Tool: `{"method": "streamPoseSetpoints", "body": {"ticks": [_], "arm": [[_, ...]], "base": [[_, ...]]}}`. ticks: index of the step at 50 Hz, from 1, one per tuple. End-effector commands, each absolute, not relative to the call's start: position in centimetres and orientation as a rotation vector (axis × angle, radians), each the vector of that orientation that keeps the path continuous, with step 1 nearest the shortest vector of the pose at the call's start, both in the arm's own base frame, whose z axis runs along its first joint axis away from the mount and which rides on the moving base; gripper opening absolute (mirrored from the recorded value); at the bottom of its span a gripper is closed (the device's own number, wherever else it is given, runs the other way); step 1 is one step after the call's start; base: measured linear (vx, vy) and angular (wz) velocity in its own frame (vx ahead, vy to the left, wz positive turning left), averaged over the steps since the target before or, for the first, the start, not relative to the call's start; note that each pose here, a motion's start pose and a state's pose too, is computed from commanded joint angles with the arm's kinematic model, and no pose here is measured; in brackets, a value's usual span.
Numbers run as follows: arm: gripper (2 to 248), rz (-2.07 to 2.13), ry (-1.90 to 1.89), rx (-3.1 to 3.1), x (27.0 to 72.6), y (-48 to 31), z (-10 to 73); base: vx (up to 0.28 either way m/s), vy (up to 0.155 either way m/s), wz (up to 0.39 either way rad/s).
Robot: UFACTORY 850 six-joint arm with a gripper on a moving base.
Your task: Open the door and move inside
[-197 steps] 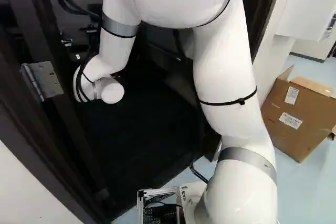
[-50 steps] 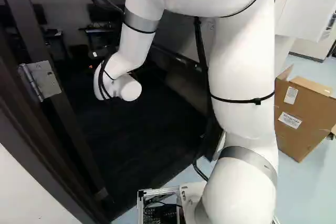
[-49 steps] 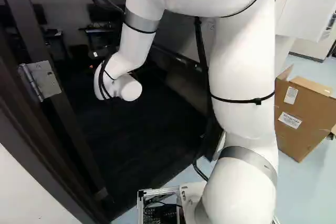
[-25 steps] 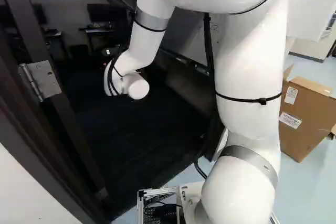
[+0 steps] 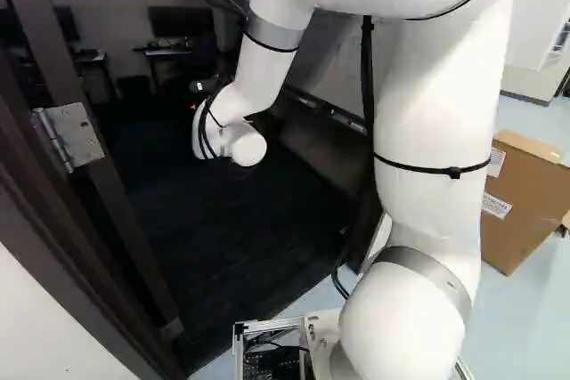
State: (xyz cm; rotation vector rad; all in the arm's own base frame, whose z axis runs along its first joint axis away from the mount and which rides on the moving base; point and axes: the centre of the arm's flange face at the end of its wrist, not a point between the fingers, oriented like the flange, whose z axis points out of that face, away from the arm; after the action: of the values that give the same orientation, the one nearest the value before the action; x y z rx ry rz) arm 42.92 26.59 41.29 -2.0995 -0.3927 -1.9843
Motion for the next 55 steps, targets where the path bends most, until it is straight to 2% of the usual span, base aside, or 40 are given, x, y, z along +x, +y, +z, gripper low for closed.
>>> {"method": "streamPoseSetpoints", "body": {"ticks": [55], "arm": [[247,-2.020,-0.471,-2.118,41.7,19.2,41.7]], "base": [[0.000,0.000,0.000]]}}
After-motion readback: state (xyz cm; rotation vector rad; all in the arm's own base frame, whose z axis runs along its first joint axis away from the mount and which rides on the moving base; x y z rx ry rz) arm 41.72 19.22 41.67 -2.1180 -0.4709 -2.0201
